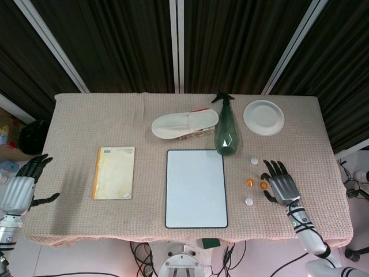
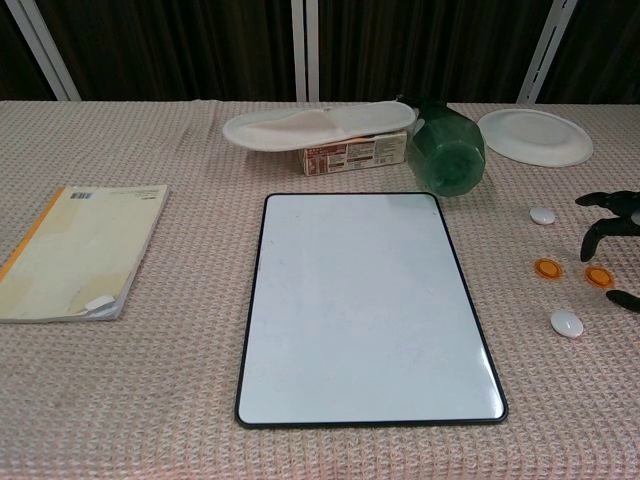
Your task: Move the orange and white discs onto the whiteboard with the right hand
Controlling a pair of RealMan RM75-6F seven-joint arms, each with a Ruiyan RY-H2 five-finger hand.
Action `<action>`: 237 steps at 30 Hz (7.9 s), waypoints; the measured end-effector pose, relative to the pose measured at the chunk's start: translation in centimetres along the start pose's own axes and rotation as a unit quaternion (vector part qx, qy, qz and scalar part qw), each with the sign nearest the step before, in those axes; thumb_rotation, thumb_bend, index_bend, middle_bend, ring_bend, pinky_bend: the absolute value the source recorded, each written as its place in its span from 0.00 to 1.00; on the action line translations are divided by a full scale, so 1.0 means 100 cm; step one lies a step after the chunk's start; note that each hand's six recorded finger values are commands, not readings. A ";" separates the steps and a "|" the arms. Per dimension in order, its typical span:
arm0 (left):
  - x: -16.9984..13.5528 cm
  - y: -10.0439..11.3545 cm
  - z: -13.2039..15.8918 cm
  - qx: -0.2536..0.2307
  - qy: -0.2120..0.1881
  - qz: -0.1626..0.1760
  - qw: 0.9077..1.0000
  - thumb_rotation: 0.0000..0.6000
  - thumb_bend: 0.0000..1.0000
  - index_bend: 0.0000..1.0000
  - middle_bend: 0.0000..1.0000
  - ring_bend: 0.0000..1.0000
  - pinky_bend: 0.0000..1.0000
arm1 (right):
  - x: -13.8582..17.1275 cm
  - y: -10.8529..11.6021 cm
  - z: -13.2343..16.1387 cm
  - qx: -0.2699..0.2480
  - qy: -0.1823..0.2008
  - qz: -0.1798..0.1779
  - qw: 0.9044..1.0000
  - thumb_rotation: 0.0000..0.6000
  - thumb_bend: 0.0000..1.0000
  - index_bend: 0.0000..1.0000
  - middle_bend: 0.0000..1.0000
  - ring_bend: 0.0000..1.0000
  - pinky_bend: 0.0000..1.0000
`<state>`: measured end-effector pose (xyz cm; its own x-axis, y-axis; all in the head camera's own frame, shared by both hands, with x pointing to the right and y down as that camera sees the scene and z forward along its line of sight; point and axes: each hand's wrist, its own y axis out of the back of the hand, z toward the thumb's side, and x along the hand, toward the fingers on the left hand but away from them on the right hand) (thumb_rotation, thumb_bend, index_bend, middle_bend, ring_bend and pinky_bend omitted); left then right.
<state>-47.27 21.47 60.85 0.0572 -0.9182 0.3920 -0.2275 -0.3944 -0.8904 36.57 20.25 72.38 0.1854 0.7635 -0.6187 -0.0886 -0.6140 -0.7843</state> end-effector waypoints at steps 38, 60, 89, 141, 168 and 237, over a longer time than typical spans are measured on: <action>0.000 0.004 -0.005 0.000 0.011 0.001 1.000 1.00 0.00 0.13 0.09 0.09 0.18 | -0.051 0.074 0.183 0.055 0.236 -0.064 0.968 1.00 0.34 0.57 0.02 0.00 0.00; -0.002 0.008 -0.016 -0.002 0.019 0.000 1.000 1.00 0.00 0.13 0.09 0.09 0.18 | -0.081 0.038 0.243 0.110 0.263 -0.025 0.958 1.00 0.29 0.38 0.02 0.00 0.00; 0.006 -0.001 0.000 -0.001 -0.001 -0.015 1.000 1.00 0.00 0.13 0.09 0.09 0.18 | -0.005 0.051 0.056 0.068 0.093 -0.059 0.992 1.00 0.28 0.36 0.03 0.00 0.00; 0.005 -0.005 -0.008 0.000 0.011 -0.024 1.000 1.00 0.00 0.13 0.09 0.09 0.18 | -0.032 0.049 0.100 0.044 0.170 -0.069 0.982 1.00 0.32 0.59 0.05 0.00 0.00; 0.003 0.004 -0.012 -0.006 0.006 0.003 1.000 1.00 0.00 0.14 0.09 0.09 0.17 | -0.072 0.039 0.203 0.120 0.222 -0.017 0.967 1.00 0.32 0.62 0.05 0.00 0.00; 0.001 0.000 -0.017 -0.010 0.006 -0.007 1.000 1.00 0.00 0.14 0.09 0.09 0.17 | -0.076 0.034 0.219 0.124 0.231 -0.001 0.965 1.00 0.20 0.32 0.04 0.00 0.00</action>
<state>-48.86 21.46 61.31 0.0484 -0.9120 0.4072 -0.2464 -0.4060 -0.8800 13.46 16.73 73.44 0.5978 0.5580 -0.5756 -0.3083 -0.5028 -0.8076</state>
